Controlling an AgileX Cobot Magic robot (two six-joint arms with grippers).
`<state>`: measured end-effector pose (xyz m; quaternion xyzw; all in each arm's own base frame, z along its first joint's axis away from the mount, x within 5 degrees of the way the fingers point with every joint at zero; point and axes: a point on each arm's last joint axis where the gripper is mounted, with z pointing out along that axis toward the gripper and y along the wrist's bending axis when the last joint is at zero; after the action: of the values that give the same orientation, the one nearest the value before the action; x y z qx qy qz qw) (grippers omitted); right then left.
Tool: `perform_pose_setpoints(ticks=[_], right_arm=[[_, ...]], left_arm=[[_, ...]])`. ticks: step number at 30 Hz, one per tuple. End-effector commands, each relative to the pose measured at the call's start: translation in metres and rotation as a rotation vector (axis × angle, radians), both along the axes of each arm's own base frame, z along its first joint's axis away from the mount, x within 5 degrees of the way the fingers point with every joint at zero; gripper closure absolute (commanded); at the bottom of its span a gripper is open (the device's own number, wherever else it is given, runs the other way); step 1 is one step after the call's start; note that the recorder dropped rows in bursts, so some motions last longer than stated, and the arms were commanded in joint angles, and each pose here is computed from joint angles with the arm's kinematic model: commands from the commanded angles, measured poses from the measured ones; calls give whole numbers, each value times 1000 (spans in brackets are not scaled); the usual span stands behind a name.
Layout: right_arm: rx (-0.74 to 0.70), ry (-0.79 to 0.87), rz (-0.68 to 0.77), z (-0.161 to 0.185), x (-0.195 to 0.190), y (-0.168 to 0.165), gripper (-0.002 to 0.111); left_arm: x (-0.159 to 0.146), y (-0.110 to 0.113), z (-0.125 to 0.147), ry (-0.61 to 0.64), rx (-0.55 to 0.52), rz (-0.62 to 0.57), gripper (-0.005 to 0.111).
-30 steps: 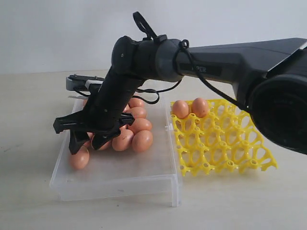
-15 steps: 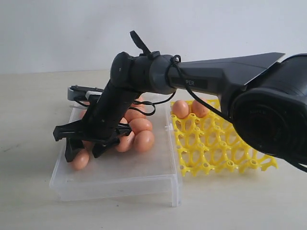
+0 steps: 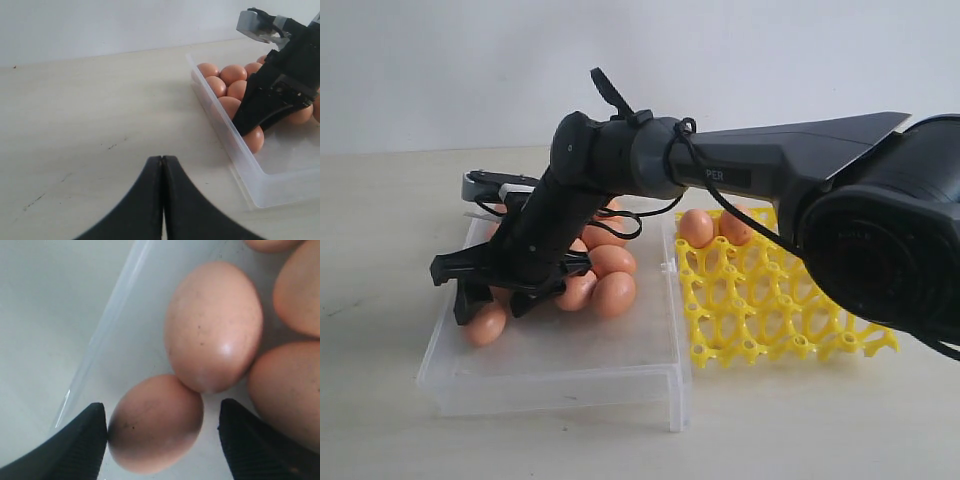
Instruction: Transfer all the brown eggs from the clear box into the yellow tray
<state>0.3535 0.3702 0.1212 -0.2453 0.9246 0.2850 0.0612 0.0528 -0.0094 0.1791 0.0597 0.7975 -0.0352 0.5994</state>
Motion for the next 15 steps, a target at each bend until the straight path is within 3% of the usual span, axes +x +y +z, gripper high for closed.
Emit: perform_pose_setpoints(ticks=[1, 3, 7, 15], right_arm=[[15, -25, -11, 0, 3, 2, 51], [16, -24, -12, 0, 3, 2, 62], [16, -21, -2, 0, 2, 2, 108], [8, -130, 45, 28, 4, -2, 108]], left_arm=[[0, 0, 3, -19, -4, -3, 107], [0, 0, 3, -19, -4, -3, 107], [0, 0, 3, -19, -4, -3, 107], [0, 0, 3, -19, -4, -3, 107]])
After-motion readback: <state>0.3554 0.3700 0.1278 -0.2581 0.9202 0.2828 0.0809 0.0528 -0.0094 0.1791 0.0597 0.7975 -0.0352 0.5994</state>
